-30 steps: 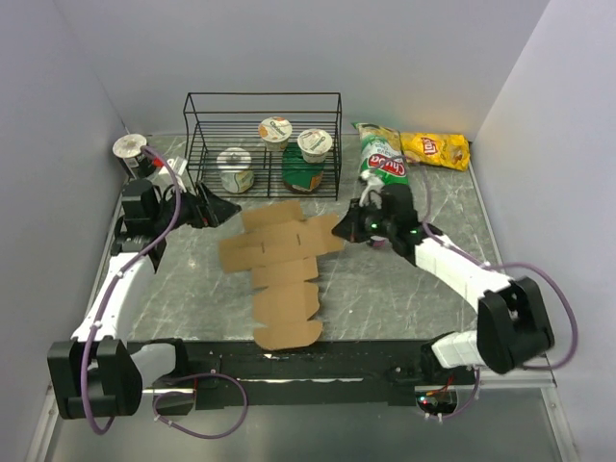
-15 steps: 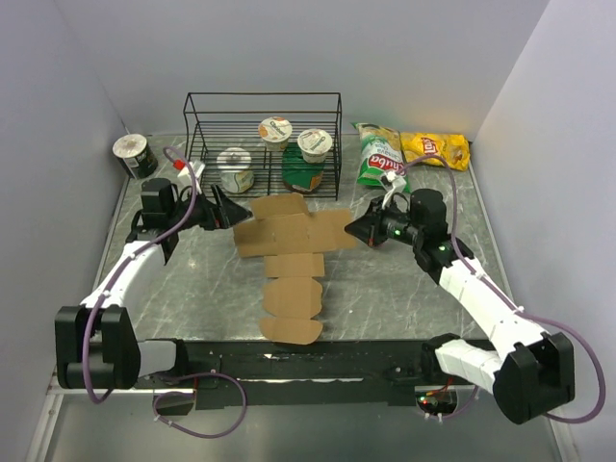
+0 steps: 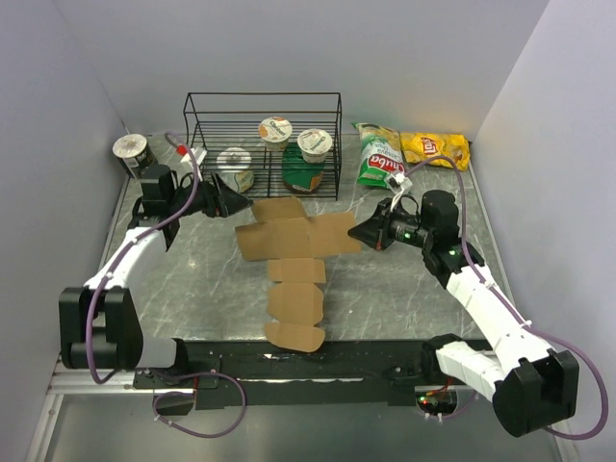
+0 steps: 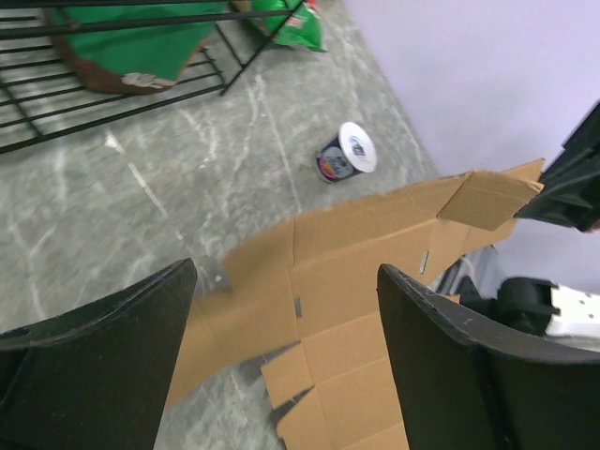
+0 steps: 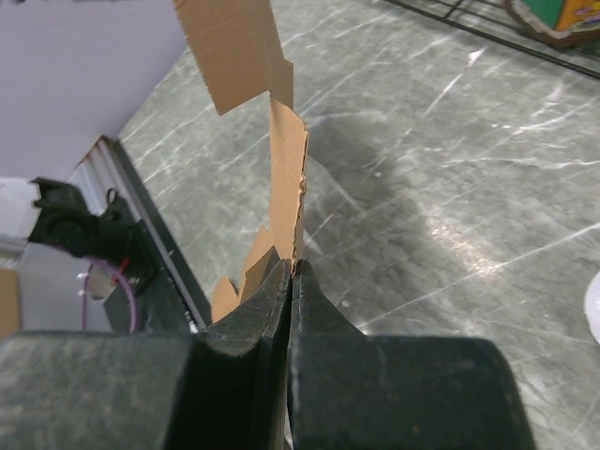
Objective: Fold the paper box
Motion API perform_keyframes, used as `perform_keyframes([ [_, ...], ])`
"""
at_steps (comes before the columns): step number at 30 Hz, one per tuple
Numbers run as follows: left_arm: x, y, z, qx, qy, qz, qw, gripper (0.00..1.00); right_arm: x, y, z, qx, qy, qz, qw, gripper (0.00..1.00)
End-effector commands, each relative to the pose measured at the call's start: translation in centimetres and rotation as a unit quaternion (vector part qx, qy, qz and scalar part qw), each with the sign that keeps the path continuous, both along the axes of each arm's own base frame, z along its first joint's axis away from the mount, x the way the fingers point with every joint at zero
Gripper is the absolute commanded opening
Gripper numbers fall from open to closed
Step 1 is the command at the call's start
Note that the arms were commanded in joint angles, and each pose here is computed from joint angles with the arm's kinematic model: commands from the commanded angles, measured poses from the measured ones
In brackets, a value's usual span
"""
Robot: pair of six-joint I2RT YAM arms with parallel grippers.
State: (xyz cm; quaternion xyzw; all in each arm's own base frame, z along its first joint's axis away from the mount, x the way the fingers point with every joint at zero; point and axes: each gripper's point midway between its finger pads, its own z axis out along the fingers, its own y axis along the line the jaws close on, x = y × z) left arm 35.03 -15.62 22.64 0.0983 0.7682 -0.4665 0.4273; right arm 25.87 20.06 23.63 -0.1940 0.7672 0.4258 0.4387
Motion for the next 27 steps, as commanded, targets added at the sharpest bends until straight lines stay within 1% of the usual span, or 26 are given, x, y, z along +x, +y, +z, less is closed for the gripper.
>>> perform_keyframes([
  [1, -0.8, -1.1, 2.1, -0.019, -0.052, -0.073, 0.996, 0.85, -0.8, 0.0, 3.0, 0.024, -0.035, 0.026, 0.999, 0.00],
  [2, -1.0, -1.2, 2.0, -0.017, -0.057, -0.077, 0.995, 0.88, -1.0, 0.0, 3.1, 0.026, -0.035, 0.031, 0.999, 0.00],
  [4, -1.9, -1.5, 1.8, -0.025, -0.064, -0.100, 0.993, 0.92, -1.1, -0.1, 3.4, 0.032, -0.039, 0.033, 0.998, 0.00],
  [9, -3.0, -2.0, 1.8, -0.031, -0.077, -0.119, 0.989, 0.95, -1.6, -0.1, 3.9, 0.045, -0.039, 0.048, 0.997, 0.00],
  [12, -3.4, -2.4, 1.1, -0.023, -0.072, -0.128, 0.989, 0.95, -1.6, -0.1, 4.1, 0.049, -0.039, 0.051, 0.997, 0.00],
  [15, -4.4, -3.5, 0.6, -0.021, -0.064, -0.153, 0.986, 0.91, -1.5, -0.2, 4.0, 0.049, -0.037, 0.047, 0.997, 0.00],
  [18, -4.4, -3.9, 0.5, -0.010, -0.068, -0.154, 0.986, 0.81, -1.3, -0.3, 4.0, 0.049, -0.037, 0.045, 0.997, 0.00],
  [19, -4.4, -3.9, 0.4, -0.008, -0.067, -0.151, 0.986, 0.73, -1.2, -0.4, 3.8, 0.048, -0.035, 0.041, 0.997, 0.00],
  [21, -4.2, -3.8, 0.5, -0.005, -0.069, -0.144, 0.987, 0.67, -1.1, -0.5, 3.5, 0.044, -0.033, 0.038, 0.998, 0.00],
  [22, -4.2, -3.9, 0.5, -0.004, -0.070, -0.145, 0.987, 0.61, -1.0, -0.5, 3.4, 0.042, -0.032, 0.036, 0.998, 0.00],
  [24, -4.2, -3.9, 0.4, 0.002, -0.070, -0.138, 0.988, 0.55, -0.8, -0.6, 3.1, 0.039, -0.030, 0.031, 0.998, 0.00],
  [25, -4.2, -4.0, 0.4, 0.005, -0.071, -0.137, 0.988, 0.49, -0.7, -0.7, 3.0, 0.037, -0.029, 0.029, 0.998, 0.00],
  [27, -4.0, -3.9, 0.3, 0.019, -0.079, -0.128, 0.988, 0.45, -0.4, -0.9, 2.7, 0.031, -0.031, 0.017, 0.999, 0.00],
])
